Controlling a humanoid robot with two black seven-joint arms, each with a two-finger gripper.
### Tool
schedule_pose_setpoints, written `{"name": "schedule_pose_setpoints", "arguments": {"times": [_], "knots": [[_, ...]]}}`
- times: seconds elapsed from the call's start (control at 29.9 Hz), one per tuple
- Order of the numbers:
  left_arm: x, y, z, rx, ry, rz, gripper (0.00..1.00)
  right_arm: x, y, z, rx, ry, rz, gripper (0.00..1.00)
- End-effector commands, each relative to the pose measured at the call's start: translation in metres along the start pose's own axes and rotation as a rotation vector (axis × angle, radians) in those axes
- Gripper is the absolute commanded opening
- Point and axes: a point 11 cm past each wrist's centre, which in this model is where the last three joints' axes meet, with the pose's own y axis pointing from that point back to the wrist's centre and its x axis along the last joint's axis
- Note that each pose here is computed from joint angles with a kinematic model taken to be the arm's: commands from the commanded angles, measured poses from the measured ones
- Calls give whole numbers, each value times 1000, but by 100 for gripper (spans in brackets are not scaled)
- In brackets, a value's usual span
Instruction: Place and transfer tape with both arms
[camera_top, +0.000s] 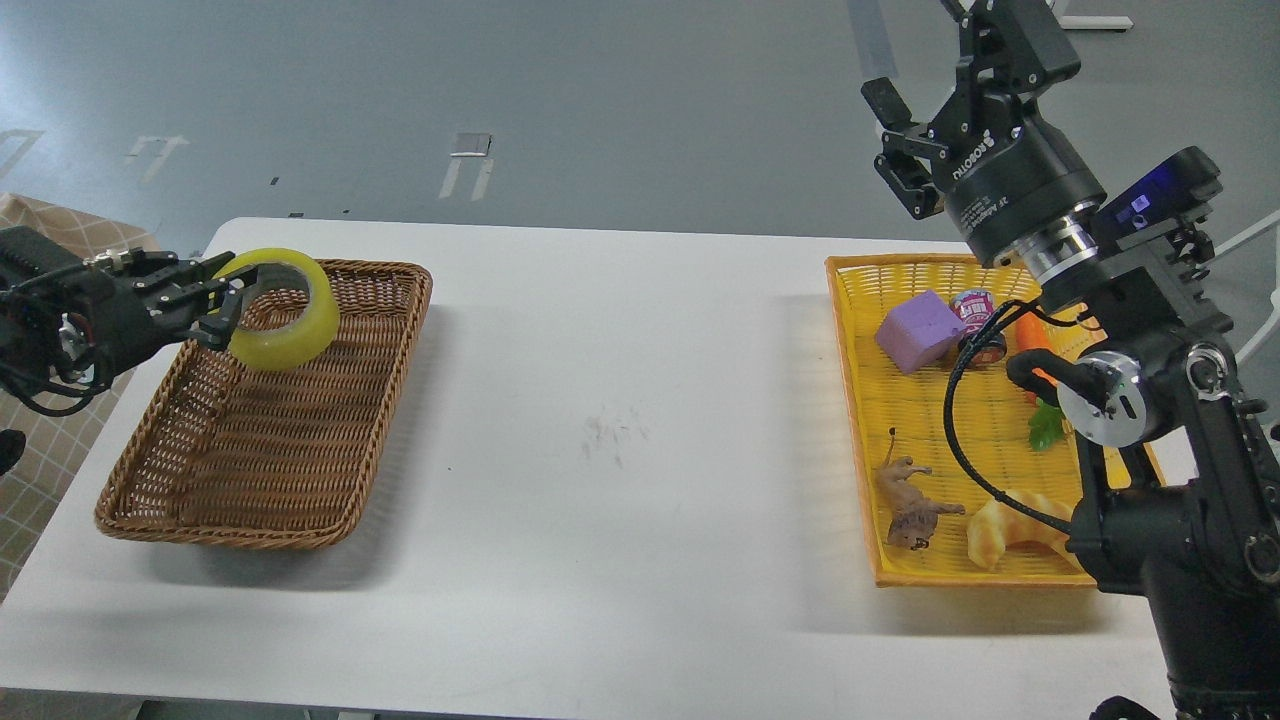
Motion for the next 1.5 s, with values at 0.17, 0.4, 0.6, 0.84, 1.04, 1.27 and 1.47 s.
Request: {"name": "schedule_pose_setpoints", "arguments": {"times": [0.17,0.4,0.6,0.84,1.04,1.27,1.47], "knots": [[-26,9,-6,52,91,-26,24,-1,-1,1,-8,1,-4,100],[-46,13,2,64,201,-45,27,-2,-2,0,-8,3,-8,100],[-47,10,6,56,213,-44,33,-2,-1,1,-12,2,-6,100],[-39,2,11,63,290,9,65,-1,1,3,-17,-1,-4,100],[24,-28,13,63,497,221,99,-1,1,3,-15,-1,-1,100],[107,-43,26,-27,805,464,99,-2,-1,4,-29,2,-6,100],[172,-54,66,-307,1233,477,99,0,-1,7,-49,0,-2,100]]}}
